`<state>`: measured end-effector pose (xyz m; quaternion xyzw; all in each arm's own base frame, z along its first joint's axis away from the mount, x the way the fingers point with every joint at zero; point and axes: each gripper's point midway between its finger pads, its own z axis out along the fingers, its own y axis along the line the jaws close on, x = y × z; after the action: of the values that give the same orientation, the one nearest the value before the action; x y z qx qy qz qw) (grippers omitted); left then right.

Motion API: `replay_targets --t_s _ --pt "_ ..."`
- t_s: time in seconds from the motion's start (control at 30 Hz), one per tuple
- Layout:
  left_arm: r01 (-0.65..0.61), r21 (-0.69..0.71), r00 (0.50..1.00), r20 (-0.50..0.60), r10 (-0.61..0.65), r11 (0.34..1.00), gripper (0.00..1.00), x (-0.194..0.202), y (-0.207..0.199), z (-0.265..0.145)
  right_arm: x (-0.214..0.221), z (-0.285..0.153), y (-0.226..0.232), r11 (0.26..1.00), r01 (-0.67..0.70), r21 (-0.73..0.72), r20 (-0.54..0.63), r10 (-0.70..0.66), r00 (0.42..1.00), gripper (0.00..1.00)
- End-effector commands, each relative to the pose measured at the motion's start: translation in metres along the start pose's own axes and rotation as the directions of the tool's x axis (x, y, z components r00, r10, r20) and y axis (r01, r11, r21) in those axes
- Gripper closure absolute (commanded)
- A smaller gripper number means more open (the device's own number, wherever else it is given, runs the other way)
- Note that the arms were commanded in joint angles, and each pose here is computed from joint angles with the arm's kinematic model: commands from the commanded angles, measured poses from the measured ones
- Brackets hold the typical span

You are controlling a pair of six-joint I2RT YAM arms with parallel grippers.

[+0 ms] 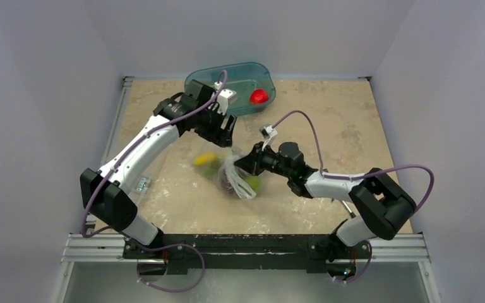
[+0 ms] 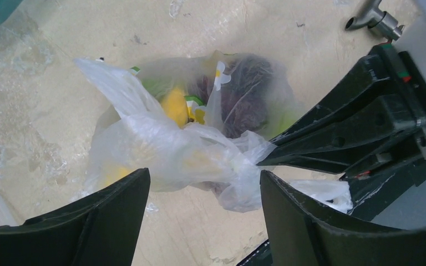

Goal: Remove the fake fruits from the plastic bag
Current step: Untie the plastic bag at the center of the board.

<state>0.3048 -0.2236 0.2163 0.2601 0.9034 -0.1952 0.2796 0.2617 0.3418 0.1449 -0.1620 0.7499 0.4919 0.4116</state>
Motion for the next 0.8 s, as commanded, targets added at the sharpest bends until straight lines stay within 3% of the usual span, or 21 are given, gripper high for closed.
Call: replay_targets --t_s 0.0,0.07,0.27,0.57,0.77 --pt "-0.026 0.028 1.0 0.002 0.026 0.999 0.27 -0.007 -0.009 -0.002 -0.042 -0.019 0.009 1.0 -0.017 0.026 0.219 0.011 0.976 1.0" --pt "-0.029 0.039 0.999 -0.015 0.029 0.999 0.29 -0.005 -0.012 0.003 -0.046 -0.023 0.008 0.999 -0.023 0.037 0.24 0.014 0.971 1.0" --pt "-0.018 0.117 0.998 -0.062 0.025 0.993 0.53 0.001 -0.027 0.016 -0.044 -0.021 0.008 0.999 -0.031 0.04 0.226 0.021 0.974 1.0" --pt "-0.071 0.128 0.981 -0.17 0.093 0.989 0.52 0.021 -0.044 0.038 -0.037 -0.02 0.007 0.999 -0.044 0.027 0.212 0.038 0.977 1.0" --pt "-0.103 0.023 0.978 -0.18 0.106 0.994 0.84 0.02 -0.027 0.038 -0.038 -0.023 0.003 0.996 -0.063 0.055 0.215 0.05 0.975 1.0"
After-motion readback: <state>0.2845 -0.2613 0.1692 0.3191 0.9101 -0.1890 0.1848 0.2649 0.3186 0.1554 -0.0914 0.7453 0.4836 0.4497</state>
